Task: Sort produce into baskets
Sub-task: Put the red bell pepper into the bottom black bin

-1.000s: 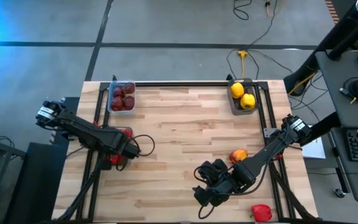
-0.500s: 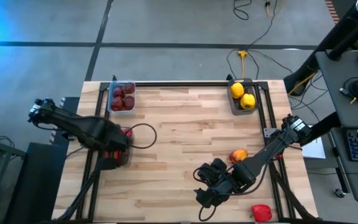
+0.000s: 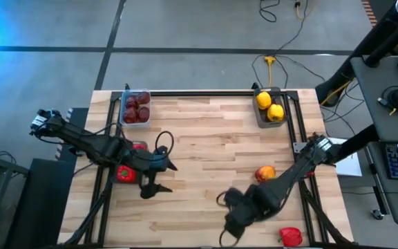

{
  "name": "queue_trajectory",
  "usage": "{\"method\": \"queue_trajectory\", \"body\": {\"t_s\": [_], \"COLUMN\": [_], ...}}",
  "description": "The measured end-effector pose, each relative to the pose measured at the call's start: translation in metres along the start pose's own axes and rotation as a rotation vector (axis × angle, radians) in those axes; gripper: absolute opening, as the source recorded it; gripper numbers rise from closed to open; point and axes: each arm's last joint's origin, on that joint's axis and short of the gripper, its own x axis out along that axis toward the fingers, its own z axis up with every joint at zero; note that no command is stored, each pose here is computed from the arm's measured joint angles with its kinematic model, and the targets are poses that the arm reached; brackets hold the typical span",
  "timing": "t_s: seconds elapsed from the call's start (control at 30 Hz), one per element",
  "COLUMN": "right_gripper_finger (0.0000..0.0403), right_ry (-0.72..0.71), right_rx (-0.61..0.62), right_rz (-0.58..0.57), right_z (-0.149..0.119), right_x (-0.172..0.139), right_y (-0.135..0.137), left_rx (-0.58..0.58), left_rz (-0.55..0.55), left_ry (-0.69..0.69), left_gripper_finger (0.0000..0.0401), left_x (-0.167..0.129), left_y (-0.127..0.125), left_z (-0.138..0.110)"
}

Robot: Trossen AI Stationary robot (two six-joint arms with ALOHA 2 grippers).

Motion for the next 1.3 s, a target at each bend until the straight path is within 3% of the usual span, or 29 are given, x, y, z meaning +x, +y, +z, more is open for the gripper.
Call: {"method": "queue_trajectory", "body": {"t_s": [0.27,0.33,0.5,0.77,0.97,1.07,1.3], "right_gripper_finger": [0.0380,0.0380,0.0380,0.0380,0.0380,0.0380,0.0380], "right_ry": [0.466,0.502,0.555,0.700,0.817,0.940,0.970], "right_rx": [-0.102,-0.125,-0.045,-0.189,-0.317,-0.268,-0.115], "right_rz": [-0.186,-0.175,-0.243,-0.288,-0.285,-0.254,-0.211], "right_z": [-0.044,-0.054,-0.077,-0.097,-0.097,-0.088,-0.042], "right_x": [0.026,0.029,0.041,0.087,0.129,0.151,0.155], "right_y": [0.030,0.035,0.037,0.041,0.039,0.037,0.031], "left_rx": [0.002,-0.003,-0.008,0.045,0.032,0.008,-0.031], "left_rz": [-0.042,-0.055,-0.073,-0.067,-0.068,-0.069,-0.072], "left_ry": [-0.087,-0.123,-0.175,-0.178,-0.164,-0.156,-0.156], "left_gripper_finger": [0.0377,0.0374,0.0372,0.0372,0.0372,0.0372,0.0372], "left_x": [0.022,0.028,0.040,0.042,0.042,0.043,0.043], "left_y": [0.001,0.001,0.002,0.002,0.002,0.003,0.003], "left_z": [-0.015,-0.016,-0.017,-0.018,-0.021,-0.022,-0.022]}}
